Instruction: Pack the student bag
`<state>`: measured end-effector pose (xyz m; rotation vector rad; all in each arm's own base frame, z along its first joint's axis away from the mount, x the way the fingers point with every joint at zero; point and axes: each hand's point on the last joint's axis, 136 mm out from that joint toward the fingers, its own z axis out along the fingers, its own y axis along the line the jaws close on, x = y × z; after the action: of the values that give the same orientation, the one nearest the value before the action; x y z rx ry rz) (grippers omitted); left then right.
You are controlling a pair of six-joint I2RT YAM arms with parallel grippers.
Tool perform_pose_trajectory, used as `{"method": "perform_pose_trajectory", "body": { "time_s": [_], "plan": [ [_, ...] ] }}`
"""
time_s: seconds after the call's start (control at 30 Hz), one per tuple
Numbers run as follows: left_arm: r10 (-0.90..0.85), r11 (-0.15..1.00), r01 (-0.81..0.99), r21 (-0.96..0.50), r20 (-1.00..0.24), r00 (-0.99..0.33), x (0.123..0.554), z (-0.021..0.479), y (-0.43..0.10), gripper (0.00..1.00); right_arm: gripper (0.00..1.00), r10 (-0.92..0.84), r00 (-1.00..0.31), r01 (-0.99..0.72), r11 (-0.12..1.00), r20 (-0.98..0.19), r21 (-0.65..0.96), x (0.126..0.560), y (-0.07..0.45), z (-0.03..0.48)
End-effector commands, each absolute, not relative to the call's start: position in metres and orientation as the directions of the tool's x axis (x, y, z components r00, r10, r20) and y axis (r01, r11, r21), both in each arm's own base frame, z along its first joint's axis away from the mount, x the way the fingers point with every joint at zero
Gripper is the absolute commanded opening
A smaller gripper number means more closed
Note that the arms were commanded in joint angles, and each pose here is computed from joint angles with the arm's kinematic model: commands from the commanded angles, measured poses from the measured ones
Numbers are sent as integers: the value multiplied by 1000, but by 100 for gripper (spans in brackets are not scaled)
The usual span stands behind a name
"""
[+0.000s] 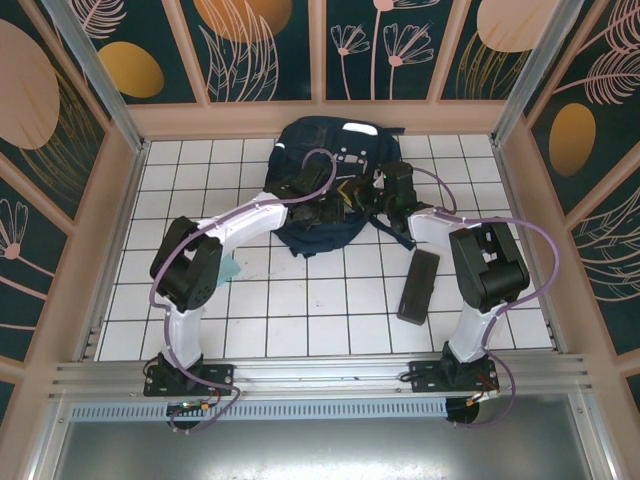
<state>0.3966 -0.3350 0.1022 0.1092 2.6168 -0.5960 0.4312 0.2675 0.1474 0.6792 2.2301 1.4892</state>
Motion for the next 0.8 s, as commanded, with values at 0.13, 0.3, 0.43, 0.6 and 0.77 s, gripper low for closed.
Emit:
{"method": "perform_pose_trajectory", "body": {
  "time_s": [0.13,0.3,0.43,0.6,0.77],
  "plan": [
    [-36,934,145,-328,-488,-872,422,95,-333,52,0,517,-852,59,254,-84,965,429,296,183],
    [15,968,140,-210,-506,-862,424,92,-315,26,0,531,-842,60,269,-95,961,430,287,180],
    [76,984,145,-104,-489,-869,413,101,-288,25,0,543,-832,56,282,-112,958,432,278,180],
    [125,962,220,-163,-451,-884,389,126,-285,40,0,543,-828,45,314,-141,948,435,276,179],
    [112,929,255,-269,-452,-885,387,136,-301,43,0,543,-828,48,316,-139,948,434,276,176]
  ]
}}
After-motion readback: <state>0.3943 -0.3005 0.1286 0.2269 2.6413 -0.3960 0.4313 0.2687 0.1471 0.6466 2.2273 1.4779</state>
